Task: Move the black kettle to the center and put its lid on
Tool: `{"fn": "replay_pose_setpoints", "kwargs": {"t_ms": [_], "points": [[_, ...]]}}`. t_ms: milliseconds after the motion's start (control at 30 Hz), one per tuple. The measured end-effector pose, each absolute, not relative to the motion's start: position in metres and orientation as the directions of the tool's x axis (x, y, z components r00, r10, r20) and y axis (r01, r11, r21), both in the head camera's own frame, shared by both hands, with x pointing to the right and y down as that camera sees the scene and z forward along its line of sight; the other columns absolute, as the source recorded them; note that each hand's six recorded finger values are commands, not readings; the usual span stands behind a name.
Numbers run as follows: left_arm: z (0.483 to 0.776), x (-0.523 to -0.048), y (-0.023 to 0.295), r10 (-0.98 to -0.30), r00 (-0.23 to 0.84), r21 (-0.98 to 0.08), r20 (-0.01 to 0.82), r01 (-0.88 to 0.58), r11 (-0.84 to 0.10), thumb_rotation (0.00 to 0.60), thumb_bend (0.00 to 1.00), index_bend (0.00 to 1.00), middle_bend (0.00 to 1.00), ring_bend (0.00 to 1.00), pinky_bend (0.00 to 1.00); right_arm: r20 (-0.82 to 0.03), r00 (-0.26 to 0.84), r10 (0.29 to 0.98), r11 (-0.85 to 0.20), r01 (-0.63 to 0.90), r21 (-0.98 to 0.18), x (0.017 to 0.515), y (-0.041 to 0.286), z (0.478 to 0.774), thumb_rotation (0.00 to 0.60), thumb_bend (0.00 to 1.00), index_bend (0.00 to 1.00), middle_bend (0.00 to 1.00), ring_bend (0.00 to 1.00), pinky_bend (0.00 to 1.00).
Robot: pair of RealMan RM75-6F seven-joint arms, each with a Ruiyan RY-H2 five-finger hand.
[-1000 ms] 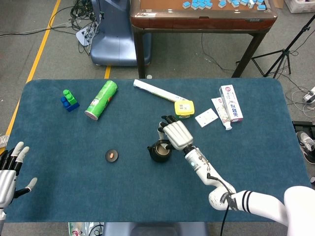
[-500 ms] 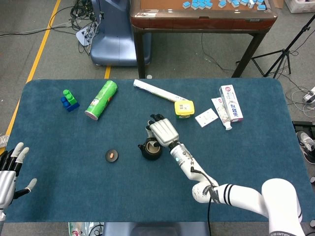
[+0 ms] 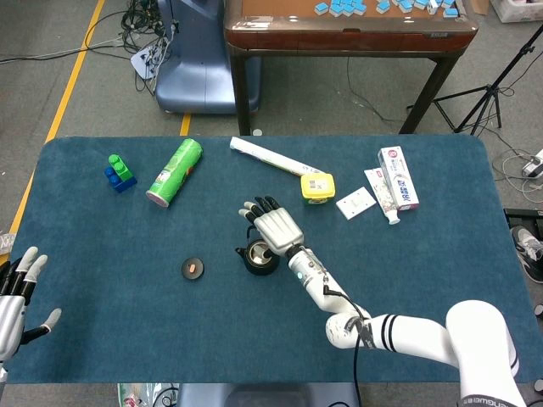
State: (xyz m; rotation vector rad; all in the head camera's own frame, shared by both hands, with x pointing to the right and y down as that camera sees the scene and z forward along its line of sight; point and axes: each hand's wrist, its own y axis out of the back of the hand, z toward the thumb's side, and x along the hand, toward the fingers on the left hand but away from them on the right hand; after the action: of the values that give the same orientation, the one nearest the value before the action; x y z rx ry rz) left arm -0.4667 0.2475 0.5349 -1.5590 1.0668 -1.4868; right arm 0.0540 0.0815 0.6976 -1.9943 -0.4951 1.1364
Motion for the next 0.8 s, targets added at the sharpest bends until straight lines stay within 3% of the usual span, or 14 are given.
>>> {"fn": "replay_pose_setpoints", "kwargs": {"t_ms": [233,433,800], "points": [[0.537,-0.466,0.239,-0.919,0.012,-0.916,0.394,-0.078,-0.394,0.6,0.25,0.02,0.0,0.0,0.0,-0.543,0.516,0.663,-0.611,-0.047,-0.79,0.069,0.078,0.684,0.6,0.18,0.0,0.04,0.0,0.0],[0.544,-0.462,0.228,-0.912,0.052,-0.909,0.406,-0.08,-0.409,0.6,0.25,0.02,0.0,0.0,0.0,-0.49,0.486,0.724,-0.555,-0.011,-0.832,0.103,0.074,0.661,0.6,0.18,0.0,0.09,0.0,0.0],[0.579,-0.441,0.2,-0.841,0.193,-0.843,0.505,-0.1,-0.529,0.6,0.25,0.05,0.0,0.0,0.0,-0.405,0.323,0.855,-0.42,-0.024,-0.907,0.232,0.084,0.607,0.6,0.18,0.1,0.15,0.0,0.0]]}}
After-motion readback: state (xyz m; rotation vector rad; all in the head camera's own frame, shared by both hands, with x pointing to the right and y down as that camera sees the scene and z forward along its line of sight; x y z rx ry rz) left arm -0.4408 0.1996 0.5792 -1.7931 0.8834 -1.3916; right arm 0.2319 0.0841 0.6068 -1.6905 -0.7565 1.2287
